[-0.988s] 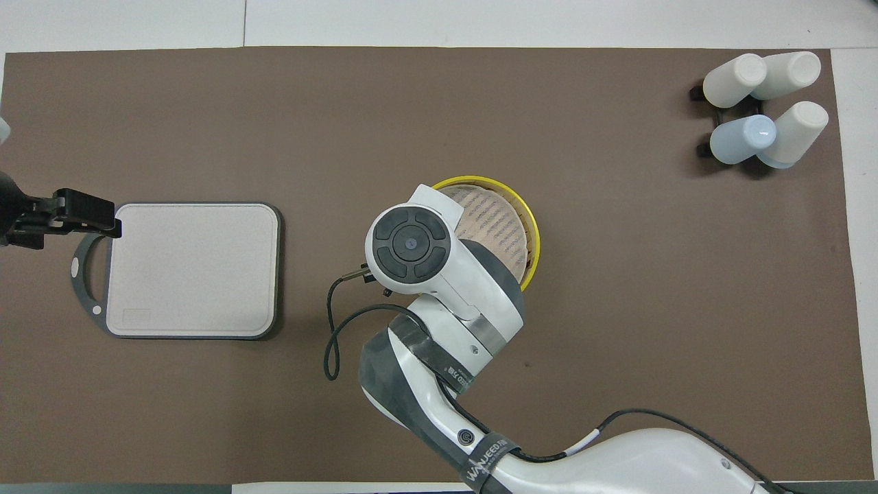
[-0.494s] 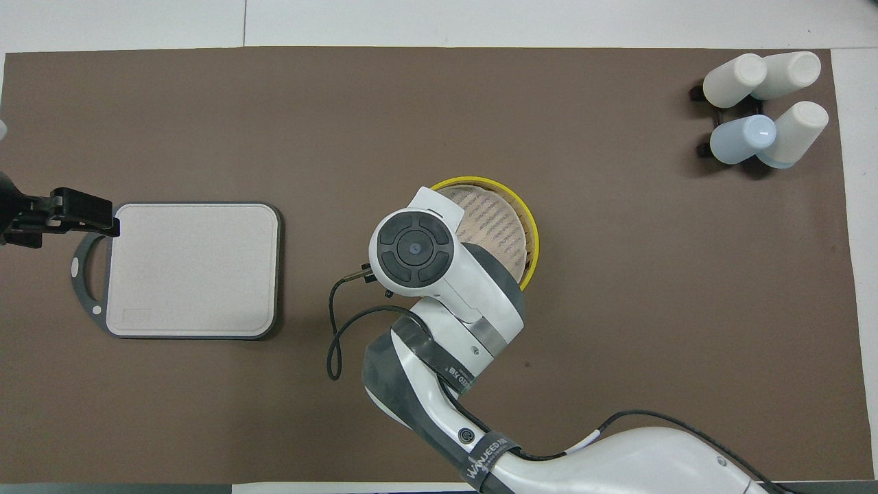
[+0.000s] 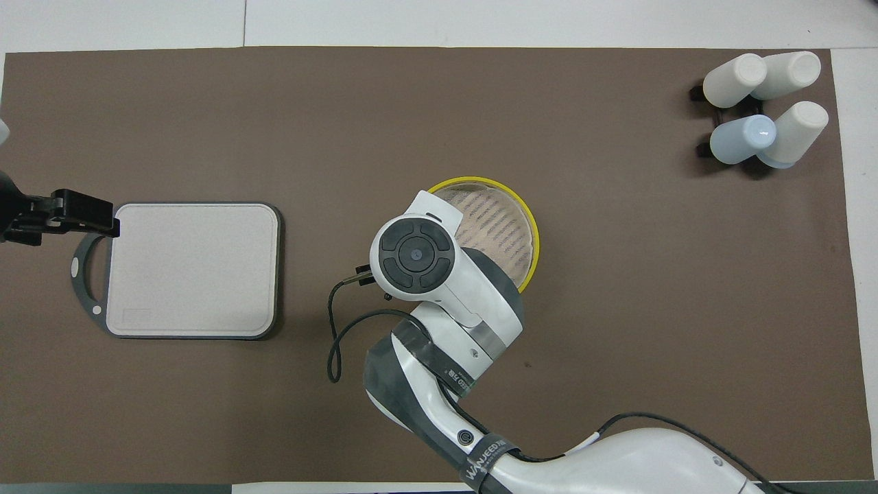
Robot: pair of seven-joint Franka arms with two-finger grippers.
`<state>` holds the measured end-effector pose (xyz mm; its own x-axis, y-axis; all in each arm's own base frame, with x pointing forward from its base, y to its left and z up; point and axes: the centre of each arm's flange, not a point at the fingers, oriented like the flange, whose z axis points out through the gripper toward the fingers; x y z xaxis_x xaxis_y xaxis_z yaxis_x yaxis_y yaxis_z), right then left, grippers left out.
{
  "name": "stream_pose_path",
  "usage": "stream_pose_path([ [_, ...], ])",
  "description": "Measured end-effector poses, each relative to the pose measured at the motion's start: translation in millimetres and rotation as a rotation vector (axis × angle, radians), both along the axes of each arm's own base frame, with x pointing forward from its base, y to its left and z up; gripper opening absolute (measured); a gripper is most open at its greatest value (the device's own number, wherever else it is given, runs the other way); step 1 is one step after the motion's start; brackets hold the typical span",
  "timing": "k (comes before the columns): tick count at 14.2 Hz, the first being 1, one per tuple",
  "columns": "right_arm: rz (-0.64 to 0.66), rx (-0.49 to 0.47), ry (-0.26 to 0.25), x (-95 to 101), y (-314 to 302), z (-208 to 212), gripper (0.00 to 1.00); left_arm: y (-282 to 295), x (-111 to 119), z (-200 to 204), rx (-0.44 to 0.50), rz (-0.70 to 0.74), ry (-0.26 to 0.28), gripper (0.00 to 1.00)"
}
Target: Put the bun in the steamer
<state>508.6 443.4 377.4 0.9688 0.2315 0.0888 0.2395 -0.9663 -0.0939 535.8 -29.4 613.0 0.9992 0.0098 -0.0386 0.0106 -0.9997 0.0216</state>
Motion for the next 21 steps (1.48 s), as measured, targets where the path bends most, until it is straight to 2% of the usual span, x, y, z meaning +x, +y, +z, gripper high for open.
stream_pose_path([
  [1, 0.0, 0.003, -0.003, 0.3, 1, 2, 0.92, 0, 0, 0, 0.0, -0.001, -0.002, 1.0],
  [2, 0.001, 0.004, -0.01, 2.1, 1, 6, 1.0, 0, 1, 0, 0.0, -0.002, -0.006, 1.0],
  [4, -0.009, -0.028, -0.022, 14.2, -10, 22, 1.0, 0, 1, 1, 0.0, -0.006, -0.009, 1.0],
  [6, -0.071, -0.056, -0.029, 40.7, -49, 53, 1.0, 0, 1, 1, 0.0, -0.01, -0.009, 1.0],
  [8, -0.173, -0.108, 0.008, 60.1, -119, 99, 1.0, 0, 1, 1, 0.0, -0.011, -0.009, 1.0],
  [9, -0.21, -0.136, 0.03, 61.2, -152, 123, 1.0, 0, 1, 1, 0.0, -0.012, -0.009, 1.0],
  [11, -0.255, -0.177, 0.06, 47.8, -203, 172, 1.0, 1, 1, 1, 0.0, -0.012, -0.009, 1.0],
  [14, -0.228, -0.182, 0.086, 25.8, -261, 226, 1.0, 1, 1, 1, -0.001, -0.011, -0.011, 1.0],
  [17, -0.181, -0.139, 0.121, 20.5, -330, 250, 1.0, 2, 1, 1, -0.001, -0.01, -0.013, 1.0],
  [21, -0.159, -0.123, 0.124, 26.1, -389, 253, 1.0, 2, 1, 1, -0.001, -0.01, -0.013, 1.0],
])
